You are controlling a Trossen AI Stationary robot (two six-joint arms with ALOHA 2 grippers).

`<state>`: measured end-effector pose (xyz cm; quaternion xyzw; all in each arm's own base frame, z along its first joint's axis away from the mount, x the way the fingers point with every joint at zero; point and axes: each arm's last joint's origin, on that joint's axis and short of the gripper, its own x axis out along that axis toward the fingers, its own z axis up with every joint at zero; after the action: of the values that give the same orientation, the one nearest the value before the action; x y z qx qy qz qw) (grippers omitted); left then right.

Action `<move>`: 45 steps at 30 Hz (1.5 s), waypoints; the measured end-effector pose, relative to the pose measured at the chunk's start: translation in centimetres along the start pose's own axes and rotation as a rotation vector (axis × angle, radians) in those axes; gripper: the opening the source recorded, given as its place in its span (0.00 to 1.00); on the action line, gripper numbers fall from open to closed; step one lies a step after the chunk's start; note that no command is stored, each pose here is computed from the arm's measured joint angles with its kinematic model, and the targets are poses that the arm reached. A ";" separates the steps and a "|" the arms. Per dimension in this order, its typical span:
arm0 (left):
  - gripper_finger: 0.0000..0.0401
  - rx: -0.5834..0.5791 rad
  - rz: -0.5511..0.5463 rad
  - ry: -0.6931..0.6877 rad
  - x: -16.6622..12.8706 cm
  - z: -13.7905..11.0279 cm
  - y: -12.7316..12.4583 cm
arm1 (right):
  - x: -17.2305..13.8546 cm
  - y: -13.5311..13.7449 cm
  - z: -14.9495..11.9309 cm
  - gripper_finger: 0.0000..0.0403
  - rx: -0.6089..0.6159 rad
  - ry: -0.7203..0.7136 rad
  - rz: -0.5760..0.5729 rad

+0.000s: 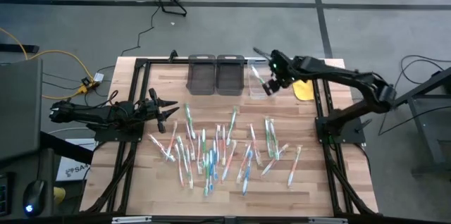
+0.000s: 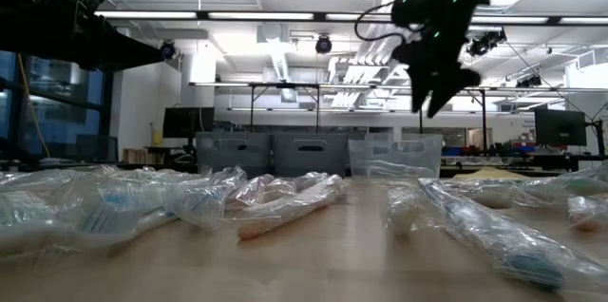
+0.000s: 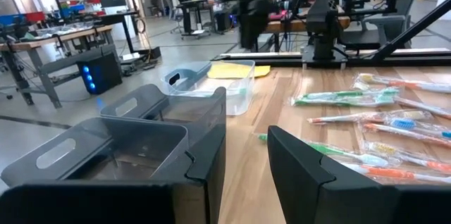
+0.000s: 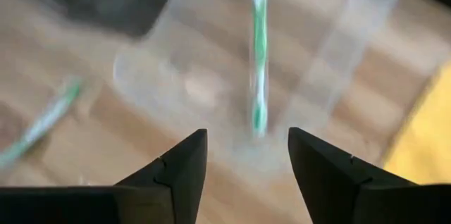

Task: Pick & Place Toothbrushes
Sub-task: Put the green toothbrush into the transparent bin

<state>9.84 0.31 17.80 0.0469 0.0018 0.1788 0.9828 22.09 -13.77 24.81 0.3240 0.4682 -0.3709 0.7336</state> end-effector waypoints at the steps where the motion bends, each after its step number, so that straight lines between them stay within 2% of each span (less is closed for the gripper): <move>1: 0.25 0.000 0.000 0.000 0.0 0.0 0.0 | -0.4 0.3 -0.8 0.47 0.002 0.009 -0.014; 4: 0.25 0.000 0.000 0.000 0.0 0.0 0.0 | -1.3 1.3 -2.9 0.45 0.000 0.018 -0.052; 8: 0.25 0.000 0.000 0.000 0.0 0.0 0.0 | -1.4 2.9 -5.6 0.45 0.001 0.046 -0.027; 15: 0.25 0.000 -0.001 0.000 0.0 0.0 0.0 | 0.2 5.0 -10.1 0.44 0.000 0.133 -0.047; 20: 0.25 0.000 -0.002 0.000 0.0 0.0 0.0 | 1.4 6.0 -12.5 0.44 0.022 0.165 -0.064; 26: 0.25 -0.001 -0.002 0.000 0.0 0.0 0.0 | 2.8 7.4 -14.0 0.44 0.040 0.166 -0.048; 33: 0.25 -0.001 -0.002 0.002 0.0 0.0 0.0 | 5.1 8.6 -15.5 0.44 0.025 0.207 -0.116; 45: 0.25 0.007 -0.004 0.022 0.0 -0.2 0.0 | 6.4 9.0 -15.7 0.44 0.020 0.214 -0.131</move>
<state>9.84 0.31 17.57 0.0482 0.0134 0.1773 0.9829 24.55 2.26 14.54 0.3378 0.5603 -0.3859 0.6504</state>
